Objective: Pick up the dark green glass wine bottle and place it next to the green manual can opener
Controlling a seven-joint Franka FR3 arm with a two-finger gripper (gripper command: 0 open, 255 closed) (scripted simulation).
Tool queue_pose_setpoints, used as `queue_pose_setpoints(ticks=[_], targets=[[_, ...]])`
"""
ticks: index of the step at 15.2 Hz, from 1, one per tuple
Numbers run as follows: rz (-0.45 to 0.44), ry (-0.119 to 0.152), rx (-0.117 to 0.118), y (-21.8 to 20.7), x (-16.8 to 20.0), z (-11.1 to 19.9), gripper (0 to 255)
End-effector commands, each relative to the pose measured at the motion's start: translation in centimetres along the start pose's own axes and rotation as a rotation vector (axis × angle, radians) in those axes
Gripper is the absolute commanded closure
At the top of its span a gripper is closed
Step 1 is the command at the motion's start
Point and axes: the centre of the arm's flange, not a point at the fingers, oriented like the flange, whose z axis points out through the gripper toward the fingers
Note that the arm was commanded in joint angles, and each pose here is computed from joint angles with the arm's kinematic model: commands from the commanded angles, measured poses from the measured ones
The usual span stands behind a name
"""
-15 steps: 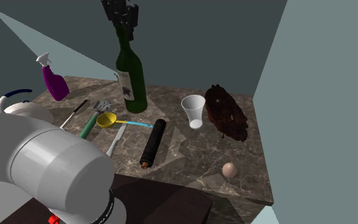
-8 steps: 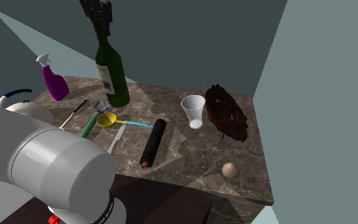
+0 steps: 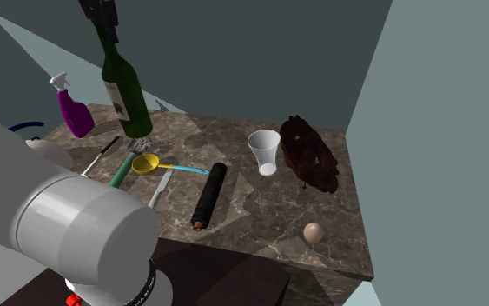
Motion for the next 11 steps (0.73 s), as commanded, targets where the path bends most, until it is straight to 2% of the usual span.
queue_pose_setpoints(ticks=[1,9,11], targets=[[0.001,0.000,0.001,-2.6,-0.8,0.1,255],[0.001,0.000,0.001,-12.8,-3.7,0.6,255],[0.001,0.000,0.001,-12.8,-3.8,1.6,255]])
